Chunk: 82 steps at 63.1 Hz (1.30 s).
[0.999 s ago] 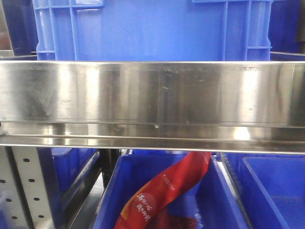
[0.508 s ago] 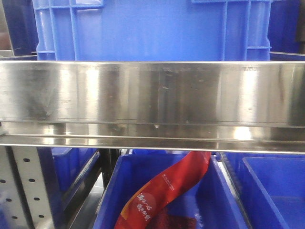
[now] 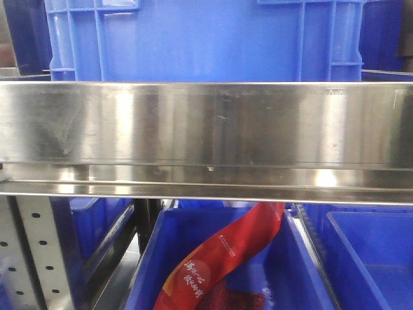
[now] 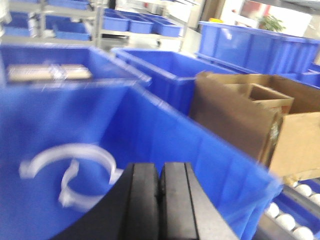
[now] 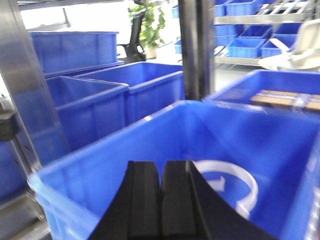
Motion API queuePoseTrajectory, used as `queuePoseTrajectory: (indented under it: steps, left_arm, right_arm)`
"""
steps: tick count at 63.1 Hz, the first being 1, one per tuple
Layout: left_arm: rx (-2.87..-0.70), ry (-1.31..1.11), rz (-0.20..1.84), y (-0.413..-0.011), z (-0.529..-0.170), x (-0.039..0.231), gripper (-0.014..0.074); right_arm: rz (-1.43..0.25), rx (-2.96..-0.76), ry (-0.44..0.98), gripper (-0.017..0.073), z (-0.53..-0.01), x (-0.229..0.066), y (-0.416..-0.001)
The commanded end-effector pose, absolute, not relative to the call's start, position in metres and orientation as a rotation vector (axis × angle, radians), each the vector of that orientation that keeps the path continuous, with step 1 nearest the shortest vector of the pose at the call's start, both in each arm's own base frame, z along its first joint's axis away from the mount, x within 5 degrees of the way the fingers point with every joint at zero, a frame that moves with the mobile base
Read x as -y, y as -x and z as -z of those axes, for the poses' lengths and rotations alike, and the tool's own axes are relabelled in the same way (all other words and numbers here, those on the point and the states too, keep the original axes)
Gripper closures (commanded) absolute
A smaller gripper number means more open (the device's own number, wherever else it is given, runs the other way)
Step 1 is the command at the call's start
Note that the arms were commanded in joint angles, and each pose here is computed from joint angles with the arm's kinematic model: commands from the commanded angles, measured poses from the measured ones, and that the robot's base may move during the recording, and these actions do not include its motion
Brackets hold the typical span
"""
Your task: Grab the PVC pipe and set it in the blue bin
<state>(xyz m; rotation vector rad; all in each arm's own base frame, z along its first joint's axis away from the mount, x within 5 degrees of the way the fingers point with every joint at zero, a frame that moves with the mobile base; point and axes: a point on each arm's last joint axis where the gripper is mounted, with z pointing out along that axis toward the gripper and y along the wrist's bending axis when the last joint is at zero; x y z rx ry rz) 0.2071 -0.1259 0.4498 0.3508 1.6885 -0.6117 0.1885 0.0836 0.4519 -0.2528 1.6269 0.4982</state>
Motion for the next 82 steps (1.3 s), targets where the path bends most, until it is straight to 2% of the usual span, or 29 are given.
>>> queuePoseTrajectory:
  steps: [1,16,32,51,82]
  left_arm:
    - [-1.642,-0.294,0.628,-0.194,-0.436,0.117,0.0705]
    - [-1.653,-0.293,0.601,-0.148,-0.391,0.089,0.0705]
    - [-1.622,-0.353,0.428,-0.114,-0.354,0.06,0.0705]
    - [-1.627,-0.201,0.286,-0.092,-0.338,0.029,0.0705]
    - [-1.667,-0.161,0.242,-0.089,-0.335,0.023,0.0705]
  right_arm:
    - [-0.468,-1.57,0.23,0.0728,-0.44,-0.074,-0.174]
    - [-0.463,-1.584,0.23,0.0728,-0.403,-0.059,-0.135]
    - [-0.451,-1.609,0.235,0.0728,-0.389,-0.058,-0.132]
    - [-0.454,-1.63,0.244,0.0728,-0.387,-0.058,-0.132]
    - [-0.454,-1.63,0.244,0.0728,-0.387,-0.058,-0.132]
